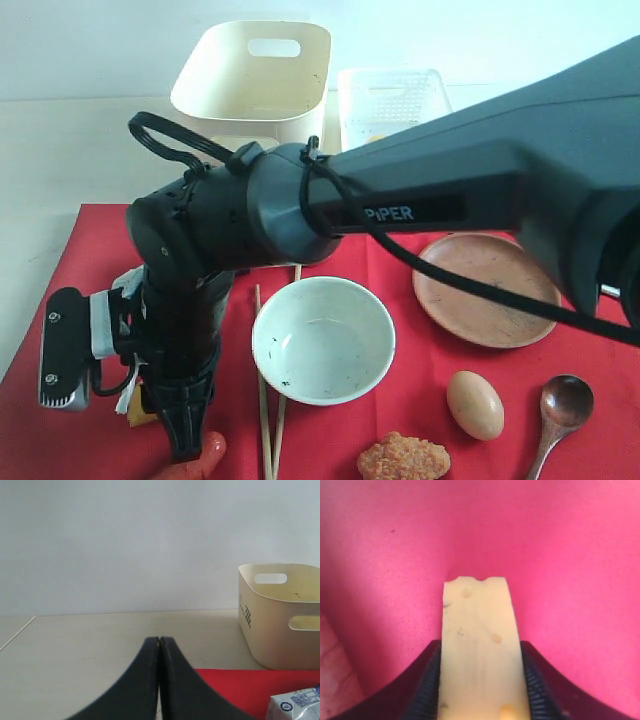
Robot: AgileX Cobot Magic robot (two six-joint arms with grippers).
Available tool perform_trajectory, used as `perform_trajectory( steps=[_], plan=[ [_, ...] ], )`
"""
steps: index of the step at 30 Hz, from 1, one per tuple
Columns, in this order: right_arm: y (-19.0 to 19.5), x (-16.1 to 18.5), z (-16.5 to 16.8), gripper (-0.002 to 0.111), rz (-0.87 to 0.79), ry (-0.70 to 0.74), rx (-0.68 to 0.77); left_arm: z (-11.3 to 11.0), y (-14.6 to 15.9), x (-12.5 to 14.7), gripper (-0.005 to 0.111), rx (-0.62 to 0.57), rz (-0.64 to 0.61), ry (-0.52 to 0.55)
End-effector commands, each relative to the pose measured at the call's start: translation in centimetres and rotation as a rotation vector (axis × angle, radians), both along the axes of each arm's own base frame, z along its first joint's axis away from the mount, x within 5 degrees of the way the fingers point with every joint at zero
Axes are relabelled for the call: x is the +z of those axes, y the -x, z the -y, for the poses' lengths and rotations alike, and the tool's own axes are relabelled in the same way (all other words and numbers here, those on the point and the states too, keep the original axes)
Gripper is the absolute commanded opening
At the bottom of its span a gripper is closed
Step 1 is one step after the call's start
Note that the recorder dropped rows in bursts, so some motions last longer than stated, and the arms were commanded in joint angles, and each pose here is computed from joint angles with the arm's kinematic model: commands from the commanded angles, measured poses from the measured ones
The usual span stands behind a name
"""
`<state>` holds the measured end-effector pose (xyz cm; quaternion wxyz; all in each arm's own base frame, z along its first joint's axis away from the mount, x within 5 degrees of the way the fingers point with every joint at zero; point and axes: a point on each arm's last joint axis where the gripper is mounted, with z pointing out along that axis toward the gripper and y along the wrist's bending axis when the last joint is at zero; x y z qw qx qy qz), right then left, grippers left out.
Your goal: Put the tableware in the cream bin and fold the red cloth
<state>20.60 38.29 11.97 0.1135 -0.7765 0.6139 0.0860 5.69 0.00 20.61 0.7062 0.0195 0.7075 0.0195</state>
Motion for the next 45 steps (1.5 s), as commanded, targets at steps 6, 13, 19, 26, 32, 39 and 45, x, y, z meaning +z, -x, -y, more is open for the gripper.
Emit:
perform_trajectory(
  steps=[6, 13, 19, 26, 32, 39, 45],
  plan=[
    [0.0, 7.2, 0.6, 0.000, 0.056, -0.123, -0.185, 0.0, 0.0, -0.1, 0.003, 0.000, 0.001, 0.012],
    [-1.3, 15.6, 4.8, 0.000, 0.245, -0.192, -0.393, 0.0, 0.0, -0.1, 0.003, 0.000, 0.001, 0.012],
    [-4.8, 20.0, 9.9, 0.000, 0.320, -0.278, -0.594, 0.0, 0.0, -0.1, 0.003, 0.000, 0.001, 0.012],
    [-9.4, 21.8, 15.8, 0.000, 0.357, -0.341, -0.841, 0.0, 0.0, -0.1, 0.003, 0.000, 0.001, 0.012],
    [-12.6, 20.5, 20.1, 0.000, 0.403, -0.377, -0.974, 0.0, 0.0, -0.1, 0.003, 0.000, 0.001, 0.012],
    [-15.2, 17.3, 23.7, 0.000, 0.415, -0.490, -1.149, 0.0, 0.0, -0.1, 0.003, 0.000, 0.001, 0.012],
    [-17.4, 12.7, 23.5, 0.000, 0.356, -0.451, -1.196, 0.0, 0.0, -0.1, 0.003, 0.000, 0.001, 0.012]
  ],
)
